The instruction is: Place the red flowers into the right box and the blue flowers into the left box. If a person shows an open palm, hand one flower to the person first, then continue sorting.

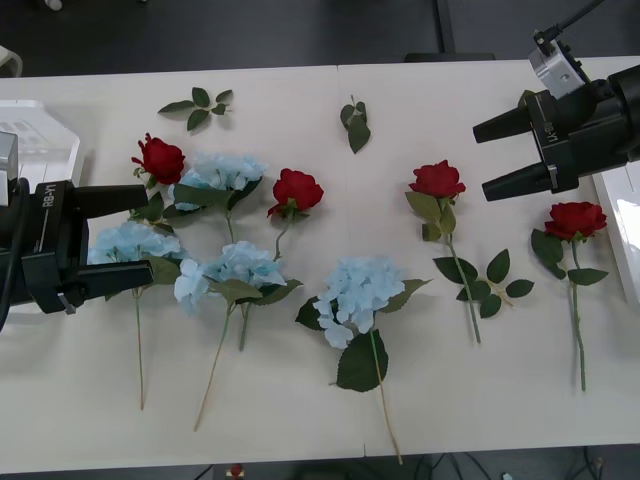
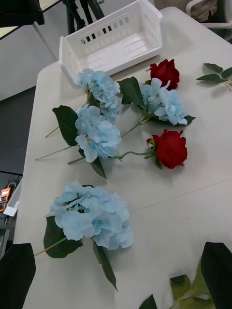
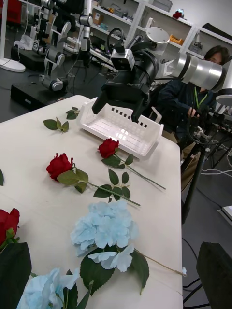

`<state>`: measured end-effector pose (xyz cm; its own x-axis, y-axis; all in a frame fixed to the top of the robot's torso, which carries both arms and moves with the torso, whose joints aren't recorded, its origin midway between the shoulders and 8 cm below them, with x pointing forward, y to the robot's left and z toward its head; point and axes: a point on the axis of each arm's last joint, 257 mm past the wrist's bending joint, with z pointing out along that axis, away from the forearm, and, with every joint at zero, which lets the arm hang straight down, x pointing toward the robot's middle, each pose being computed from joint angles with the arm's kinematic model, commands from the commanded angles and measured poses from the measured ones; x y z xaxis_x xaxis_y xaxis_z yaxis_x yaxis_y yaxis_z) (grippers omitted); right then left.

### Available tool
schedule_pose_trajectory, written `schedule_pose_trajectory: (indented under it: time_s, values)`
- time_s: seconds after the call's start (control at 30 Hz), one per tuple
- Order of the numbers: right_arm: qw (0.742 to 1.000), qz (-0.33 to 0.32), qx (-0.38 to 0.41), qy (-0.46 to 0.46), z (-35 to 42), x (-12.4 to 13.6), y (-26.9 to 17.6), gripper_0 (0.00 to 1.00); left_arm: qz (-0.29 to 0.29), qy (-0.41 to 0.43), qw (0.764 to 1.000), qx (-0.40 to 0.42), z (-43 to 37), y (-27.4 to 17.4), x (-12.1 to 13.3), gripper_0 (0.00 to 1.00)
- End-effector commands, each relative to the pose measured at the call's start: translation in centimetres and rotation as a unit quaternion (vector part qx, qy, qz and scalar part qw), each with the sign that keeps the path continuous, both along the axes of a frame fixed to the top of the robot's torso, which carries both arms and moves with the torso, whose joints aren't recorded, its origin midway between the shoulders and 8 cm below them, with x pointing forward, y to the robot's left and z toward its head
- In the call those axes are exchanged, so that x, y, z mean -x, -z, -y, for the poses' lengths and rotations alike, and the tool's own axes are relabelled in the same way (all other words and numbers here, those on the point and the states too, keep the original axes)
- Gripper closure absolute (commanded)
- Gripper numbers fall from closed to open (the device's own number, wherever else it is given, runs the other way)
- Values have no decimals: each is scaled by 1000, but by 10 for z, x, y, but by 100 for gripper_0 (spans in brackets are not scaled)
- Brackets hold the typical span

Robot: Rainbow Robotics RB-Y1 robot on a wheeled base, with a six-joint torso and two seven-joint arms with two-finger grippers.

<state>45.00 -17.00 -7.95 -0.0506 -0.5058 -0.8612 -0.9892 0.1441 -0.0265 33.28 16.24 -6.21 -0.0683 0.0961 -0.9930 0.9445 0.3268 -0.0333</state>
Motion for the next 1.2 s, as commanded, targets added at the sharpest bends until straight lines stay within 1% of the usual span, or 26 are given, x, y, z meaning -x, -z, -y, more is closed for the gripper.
schedule_pose_trajectory:
  time_s: [0.03,0.07,0.1,0.13,0.23,0.37,0.43,0.47,0.5,0.6,0.63,0.67,0.7,0.73,0.83,0.9,0.93,0.97,1.13,1.17,1.2]
  values:
    - [998,-35,40,36,37,6,36,0,-14,9,1000,-6,3,-1,2,0]
    - [998,-33,42,37,39,6,35,0,-14,9,1000,-6,3,-1,2,0]
    - [998,-23,52,41,46,3,29,0,-46,3,999,10,2,17,6,0]
    - [997,-15,58,41,48,2,24,0,-48,2,999,14,2,17,6,0]
    - [996,1,77,41,58,3,15,0,-47,2,998,28,0,5,4,0]
    - [993,5,109,35,72,6,19,0,-28,-5,1000,1,-14,-10,-2,0]
    - [989,10,141,42,85,2,28,0,-56,-18,998,0,-22,-20,-8,0]
    - [987,-3,152,59,92,0,32,0,-64,-25,998,1,-24,-24,-11,0]
    - [981,-36,164,92,101,-1,39,0,-73,-36,997,0,-28,-29,-18,0]
    - [959,-100,199,174,126,-6,56,0,-96,-68,993,-7,-39,-33,-36,0]
    - [946,-124,214,209,138,-7,63,0,-100,-82,992,-13,-45,-34,-45,0]
    - [939,-136,221,227,143,-7,67,0,-104,-89,990,-16,-49,-34,-50,0]
    - [922,-159,233,266,157,-8,73,0,-114,-103,988,-21,-55,-35,-60,0]
    - [916,-165,238,278,160,-8,76,0,-117,-108,987,-25,-58,-34,-65,0]
    - [887,-186,266,329,185,-8,86,0,-134,-131,982,-35,-70,-33,-86,0]
    - [862,-213,281,364,199,-3,98,0,-145,-153,977,-42,-80,-28,-103,0]
    - [857,-217,284,372,202,-3,100,0,-145,-159,976,-43,-82,-28,-108,0]
    - [846,-223,288,390,210,-2,108,0,-148,-174,972,-48,-87,-22,-120,0]
    - [835,-205,290,421,222,-13,125,0,-150,-215,962,-72,-108,0,-157,0]
    - [832,-199,294,426,224,-16,131,0,-149,-229,958,-83,-118,7,-169,0]
    - [830,-198,295,431,226,-17,133,0,-149,-235,956,-88,-122,9,-174,0]
